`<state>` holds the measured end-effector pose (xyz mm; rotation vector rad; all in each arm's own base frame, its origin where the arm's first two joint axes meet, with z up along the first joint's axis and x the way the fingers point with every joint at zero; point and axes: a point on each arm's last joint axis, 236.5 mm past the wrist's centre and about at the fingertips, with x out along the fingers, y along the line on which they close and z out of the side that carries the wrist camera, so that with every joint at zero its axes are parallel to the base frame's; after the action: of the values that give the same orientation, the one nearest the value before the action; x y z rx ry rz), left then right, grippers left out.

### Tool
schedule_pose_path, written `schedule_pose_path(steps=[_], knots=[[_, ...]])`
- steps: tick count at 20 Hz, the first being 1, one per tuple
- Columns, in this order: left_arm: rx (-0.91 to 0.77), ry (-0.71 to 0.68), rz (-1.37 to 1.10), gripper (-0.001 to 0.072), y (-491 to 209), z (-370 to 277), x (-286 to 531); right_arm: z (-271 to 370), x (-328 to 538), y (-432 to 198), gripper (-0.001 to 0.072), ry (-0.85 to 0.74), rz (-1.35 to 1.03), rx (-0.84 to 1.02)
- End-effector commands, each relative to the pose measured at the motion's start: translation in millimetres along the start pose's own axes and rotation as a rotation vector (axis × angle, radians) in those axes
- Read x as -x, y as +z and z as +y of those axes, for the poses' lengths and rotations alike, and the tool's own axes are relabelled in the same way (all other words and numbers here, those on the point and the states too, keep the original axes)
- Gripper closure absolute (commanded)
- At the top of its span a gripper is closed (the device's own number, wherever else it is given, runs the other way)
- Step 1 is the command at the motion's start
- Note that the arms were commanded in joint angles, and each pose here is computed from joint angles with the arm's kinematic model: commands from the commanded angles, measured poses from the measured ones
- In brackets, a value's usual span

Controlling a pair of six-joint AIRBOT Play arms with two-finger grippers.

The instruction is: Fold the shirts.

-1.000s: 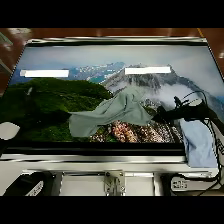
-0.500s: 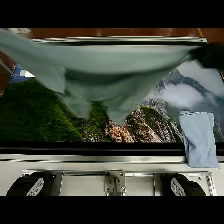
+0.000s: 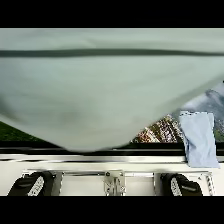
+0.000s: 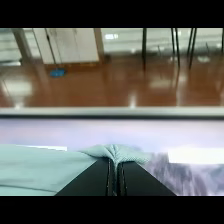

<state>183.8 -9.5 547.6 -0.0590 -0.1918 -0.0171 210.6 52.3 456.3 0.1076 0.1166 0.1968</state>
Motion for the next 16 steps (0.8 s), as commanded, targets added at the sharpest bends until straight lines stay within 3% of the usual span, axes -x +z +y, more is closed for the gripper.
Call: schedule_pose_path(steps=[1, 5, 11, 16], knots=[[-0.040, 0.098, 0.222, 0.0672, -55, 24, 4, -12, -1, -42, 0.0650, -0.046, 0.188, -0.061], [-0.035, 0.108, 0.415, 0.0672, -127, 36, -23, -59, -51, -90, 0.0650, -0.134, 0.429, -0.110], [0.070, 0.084, 0.871, 0.0672, -324, 47, -67, -119, -179, -218, 0.0650, -0.124, 0.824, -0.311], [0.181, 0.102, 1.009, 0.0672, -441, 59, -134, -131, -313, -287, 0.0650, 0.001, 0.739, -0.642]])
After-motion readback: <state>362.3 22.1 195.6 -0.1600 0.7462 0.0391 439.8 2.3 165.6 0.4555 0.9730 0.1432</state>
